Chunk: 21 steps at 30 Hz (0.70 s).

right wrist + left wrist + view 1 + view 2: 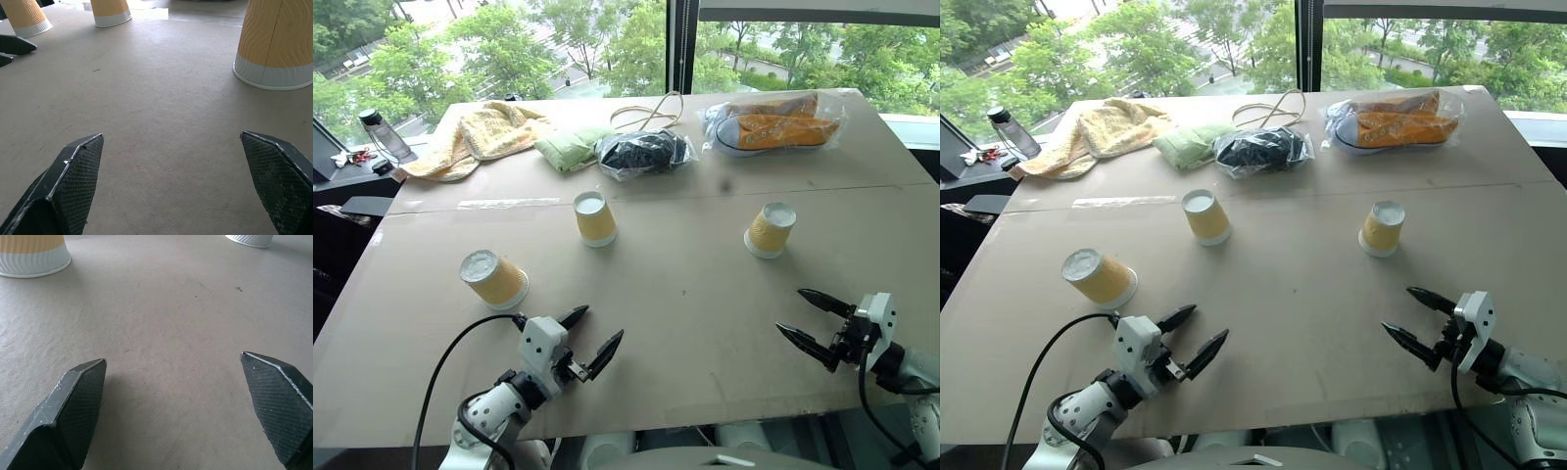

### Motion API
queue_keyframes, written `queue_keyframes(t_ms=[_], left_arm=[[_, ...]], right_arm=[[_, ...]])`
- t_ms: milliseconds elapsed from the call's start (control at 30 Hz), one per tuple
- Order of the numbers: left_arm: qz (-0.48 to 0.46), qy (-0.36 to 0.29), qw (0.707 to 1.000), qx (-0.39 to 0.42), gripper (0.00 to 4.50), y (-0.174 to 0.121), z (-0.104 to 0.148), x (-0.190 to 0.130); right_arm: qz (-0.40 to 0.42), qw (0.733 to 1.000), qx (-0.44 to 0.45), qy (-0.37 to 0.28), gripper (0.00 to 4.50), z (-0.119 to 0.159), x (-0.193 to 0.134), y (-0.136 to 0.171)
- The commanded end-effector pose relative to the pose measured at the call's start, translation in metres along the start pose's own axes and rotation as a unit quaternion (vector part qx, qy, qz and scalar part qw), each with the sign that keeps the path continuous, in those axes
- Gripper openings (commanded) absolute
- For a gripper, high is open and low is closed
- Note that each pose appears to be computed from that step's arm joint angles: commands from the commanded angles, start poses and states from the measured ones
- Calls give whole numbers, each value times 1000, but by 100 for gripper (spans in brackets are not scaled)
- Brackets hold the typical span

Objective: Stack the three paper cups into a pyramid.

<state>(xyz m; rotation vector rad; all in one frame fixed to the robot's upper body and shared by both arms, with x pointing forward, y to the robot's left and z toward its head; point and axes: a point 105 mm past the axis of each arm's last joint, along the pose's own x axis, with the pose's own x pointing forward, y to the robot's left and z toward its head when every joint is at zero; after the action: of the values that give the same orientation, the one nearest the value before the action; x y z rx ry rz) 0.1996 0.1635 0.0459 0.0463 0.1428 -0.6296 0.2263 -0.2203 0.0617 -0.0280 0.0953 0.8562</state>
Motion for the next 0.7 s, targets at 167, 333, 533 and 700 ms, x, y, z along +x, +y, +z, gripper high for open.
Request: queue_keyframes(t_ms=[167,333,533,700], left_arm=[[9,1,1000,10,450,-2,-10,-8],[7,-5,1000,13,450,-2,-8,-7],[8,-9,1000,20,450,-1,-6,-7],[22,-12,999,33,450,0,-3,-9]], right_arm=[[9,1000,-25,-17,441,18,5,-4],[12,999,-29,-20,441,22,8,-3],[14,999,-31,-20,441,23,7,-2],[21,999,-35,-30,441,27,8,-3]])
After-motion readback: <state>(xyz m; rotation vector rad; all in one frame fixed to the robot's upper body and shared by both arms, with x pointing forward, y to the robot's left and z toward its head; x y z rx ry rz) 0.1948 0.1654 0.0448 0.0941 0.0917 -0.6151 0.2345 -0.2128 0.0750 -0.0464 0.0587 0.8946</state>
